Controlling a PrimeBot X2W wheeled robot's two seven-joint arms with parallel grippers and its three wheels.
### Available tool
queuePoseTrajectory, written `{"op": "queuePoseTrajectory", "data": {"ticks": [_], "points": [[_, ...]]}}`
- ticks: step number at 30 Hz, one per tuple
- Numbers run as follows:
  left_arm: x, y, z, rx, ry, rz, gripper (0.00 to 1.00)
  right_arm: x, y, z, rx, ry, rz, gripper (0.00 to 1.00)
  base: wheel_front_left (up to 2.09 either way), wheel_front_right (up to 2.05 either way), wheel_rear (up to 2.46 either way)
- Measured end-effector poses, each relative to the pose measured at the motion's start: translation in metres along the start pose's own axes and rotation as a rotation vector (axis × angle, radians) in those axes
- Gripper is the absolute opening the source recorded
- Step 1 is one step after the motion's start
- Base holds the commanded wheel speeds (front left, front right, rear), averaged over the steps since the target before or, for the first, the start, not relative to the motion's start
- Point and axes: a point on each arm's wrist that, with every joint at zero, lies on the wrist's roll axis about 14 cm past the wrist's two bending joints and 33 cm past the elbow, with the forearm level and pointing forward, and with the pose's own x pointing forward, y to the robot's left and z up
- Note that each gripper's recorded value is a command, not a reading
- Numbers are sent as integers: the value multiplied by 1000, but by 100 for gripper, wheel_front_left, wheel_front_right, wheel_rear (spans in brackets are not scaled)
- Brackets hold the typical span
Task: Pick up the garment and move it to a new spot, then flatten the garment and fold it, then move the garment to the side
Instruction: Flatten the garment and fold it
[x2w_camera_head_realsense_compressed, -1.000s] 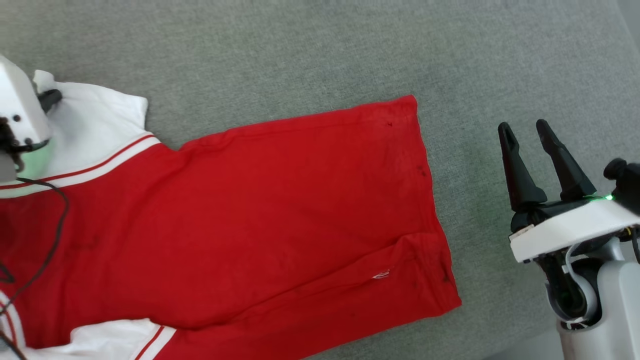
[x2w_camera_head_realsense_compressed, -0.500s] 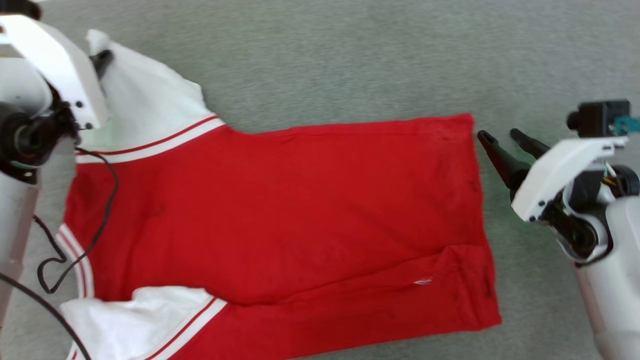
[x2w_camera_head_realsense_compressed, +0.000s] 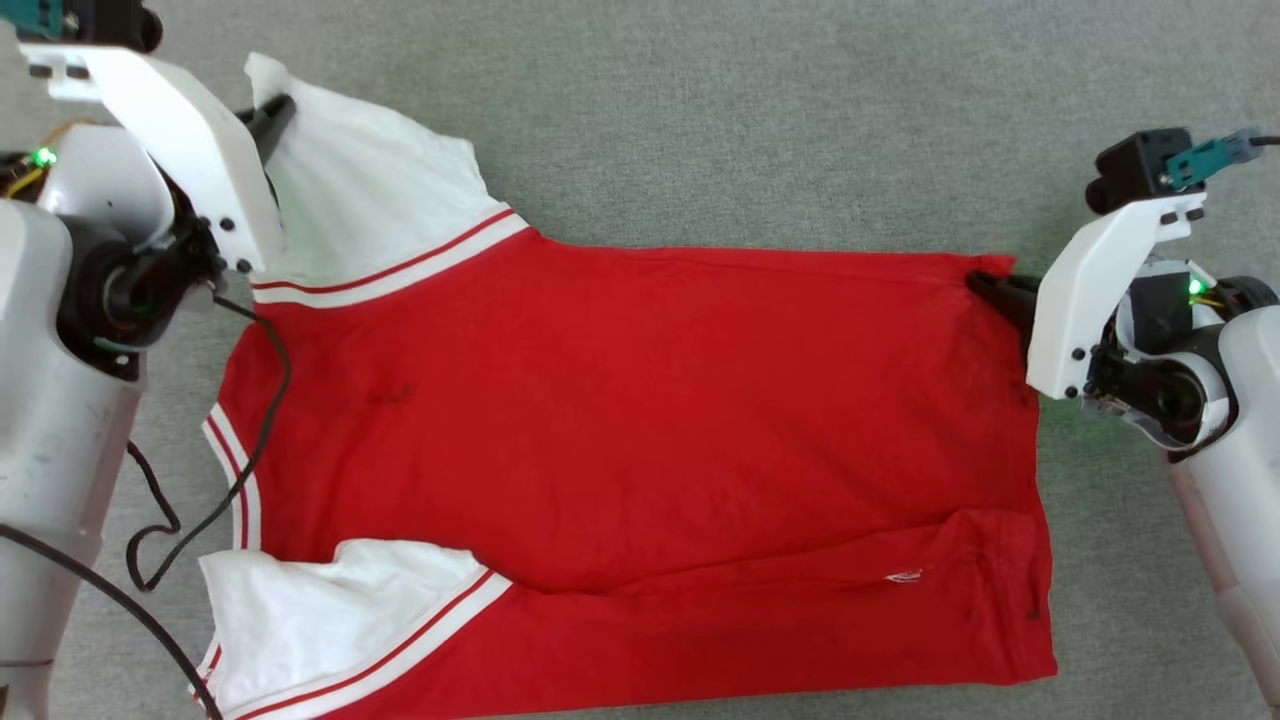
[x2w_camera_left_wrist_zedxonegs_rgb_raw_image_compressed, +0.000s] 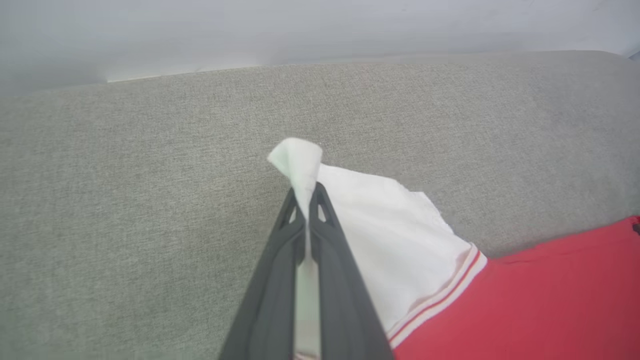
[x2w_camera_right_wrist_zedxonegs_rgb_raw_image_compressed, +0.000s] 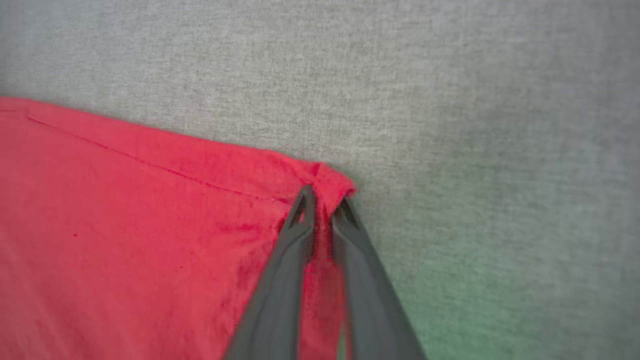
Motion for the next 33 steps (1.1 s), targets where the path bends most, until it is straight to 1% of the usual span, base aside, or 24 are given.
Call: {"op": "queuePoseTrajectory", "data": {"ticks": [2, 4, 6, 9, 12, 16, 18, 23, 30, 33], "points": [[-4, 1, 0, -6, -10, 2, 0, -3, 1, 3, -12, -10, -2, 0, 0, 0, 0], [-10, 2, 3, -7, -28, 4, 0, -9, -2, 11, -30, -49, -16, 0, 0, 0, 0], [-18, 1, 8, -17, -55, 1, 0, -17, -2, 25, -33, -111, -19, 0, 0, 0, 0], [-32, -2, 11, -61, -91, -22, 0, -37, -2, 51, -44, -226, -25, 0, 0, 0, 0], [-50, -4, 10, -85, -119, -30, 0, -53, 5, 56, -43, -291, -15, 0, 0, 0, 0], [-80, -4, -4, -118, -161, -22, 0, -72, 10, 39, -16, -330, -4, 0, 0, 0, 0], [-95, -4, -19, -139, -167, -11, 0, -81, 16, 28, 1, -343, 9, 0, 0, 0, 0], [-131, -7, -60, -231, -166, 13, 0, -96, 21, -7, 45, -337, 17, 0, 0, 0, 0], [-161, -4, -125, -378, -87, 79, 0, -98, 33, -49, 101, -302, 33, 0, 0, 0, 0], [-168, -6, -158, -420, -23, 105, 0, -98, 32, -67, 140, -289, 25, 0, 0, 0, 0]]}}
